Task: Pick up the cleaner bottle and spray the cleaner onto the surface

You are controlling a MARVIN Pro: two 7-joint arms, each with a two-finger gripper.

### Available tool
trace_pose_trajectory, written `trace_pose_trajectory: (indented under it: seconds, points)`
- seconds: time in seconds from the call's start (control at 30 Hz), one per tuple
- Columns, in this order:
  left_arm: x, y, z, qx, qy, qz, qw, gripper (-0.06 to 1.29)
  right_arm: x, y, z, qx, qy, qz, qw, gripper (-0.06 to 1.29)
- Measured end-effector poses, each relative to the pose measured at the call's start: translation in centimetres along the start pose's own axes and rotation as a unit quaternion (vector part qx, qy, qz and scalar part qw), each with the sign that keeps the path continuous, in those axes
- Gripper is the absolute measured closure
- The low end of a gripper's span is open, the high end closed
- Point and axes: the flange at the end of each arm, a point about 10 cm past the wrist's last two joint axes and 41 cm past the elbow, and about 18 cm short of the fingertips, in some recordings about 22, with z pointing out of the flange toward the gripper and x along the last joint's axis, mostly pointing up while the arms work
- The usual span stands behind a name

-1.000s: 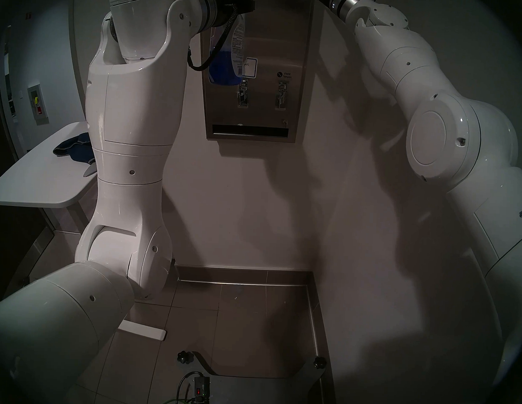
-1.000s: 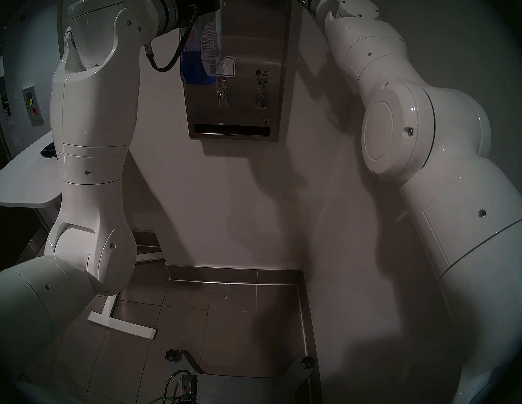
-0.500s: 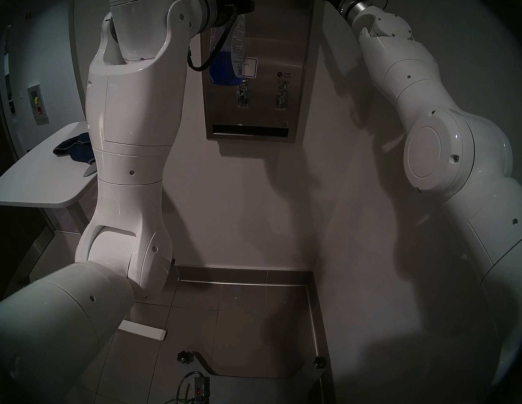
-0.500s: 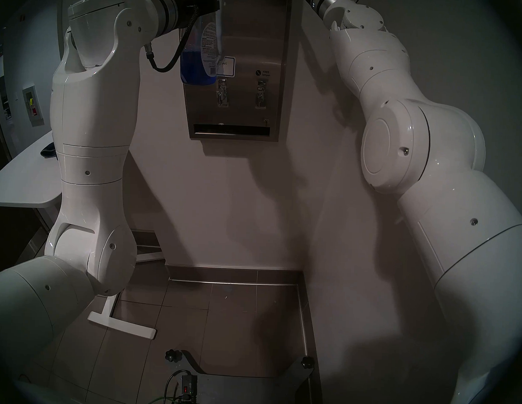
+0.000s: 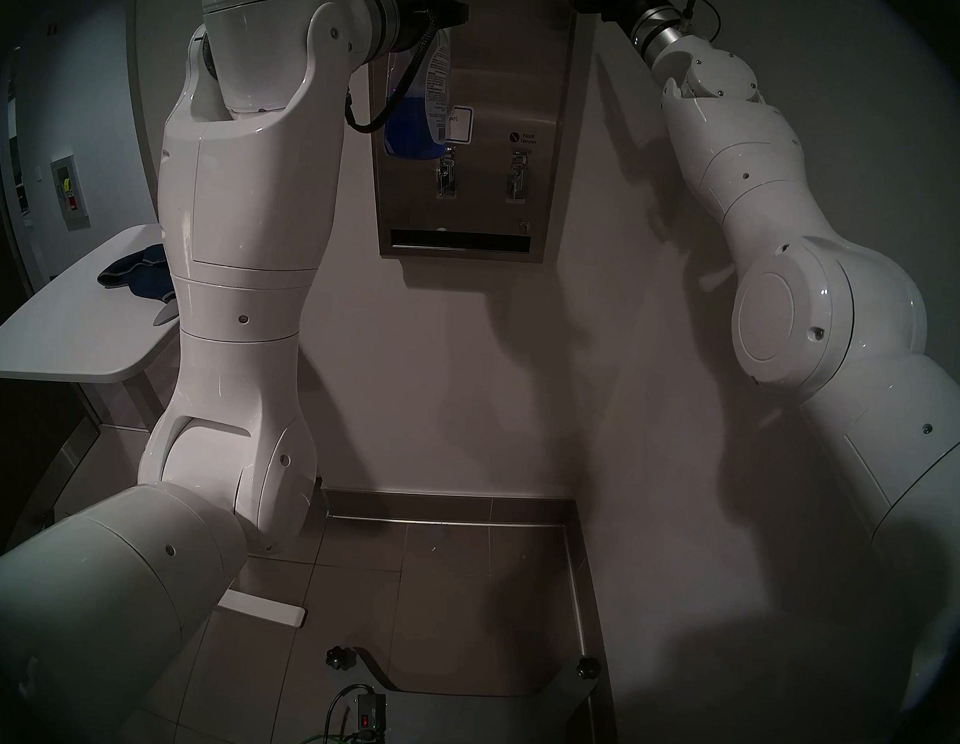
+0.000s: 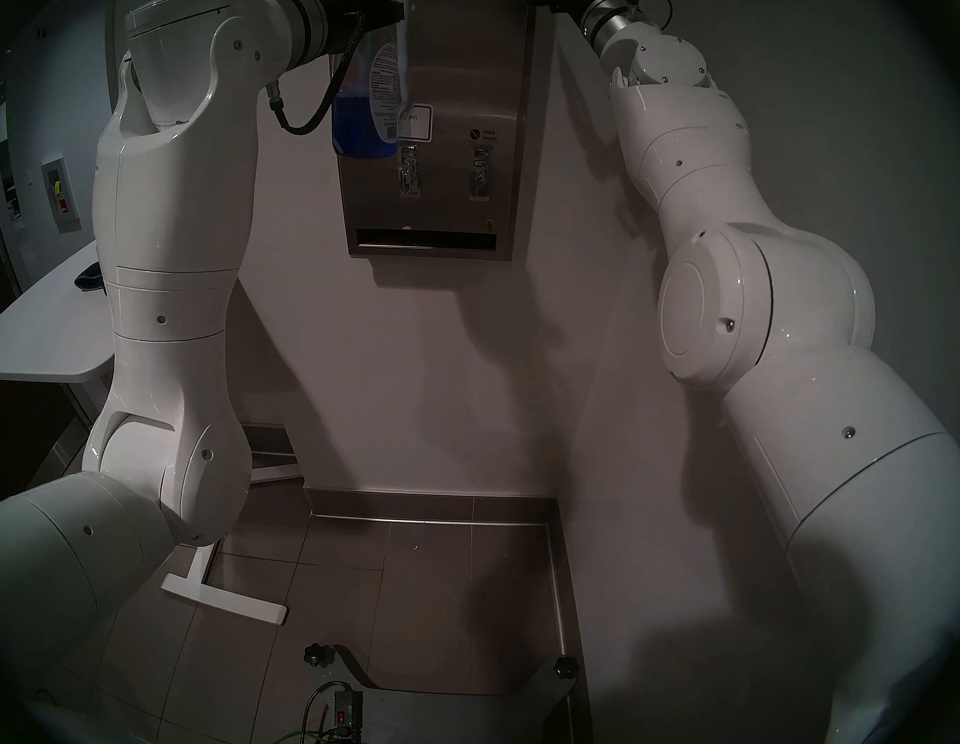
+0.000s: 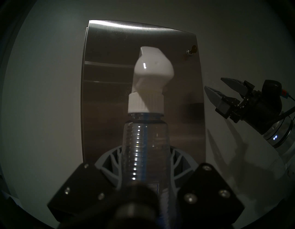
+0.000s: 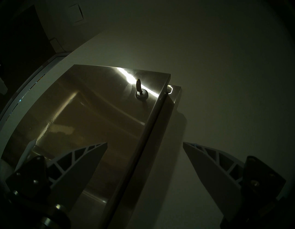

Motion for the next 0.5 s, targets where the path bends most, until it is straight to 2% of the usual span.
trace_pose_trajectory:
  seconds: [0.5]
  points:
    - [-0.2,0.0,0.0,0.0,-0.002,-0.001,1.0,0.86,-1.8,-0.7,-2.4,-0.019,0.005,-0.01,0.9998,-0.01]
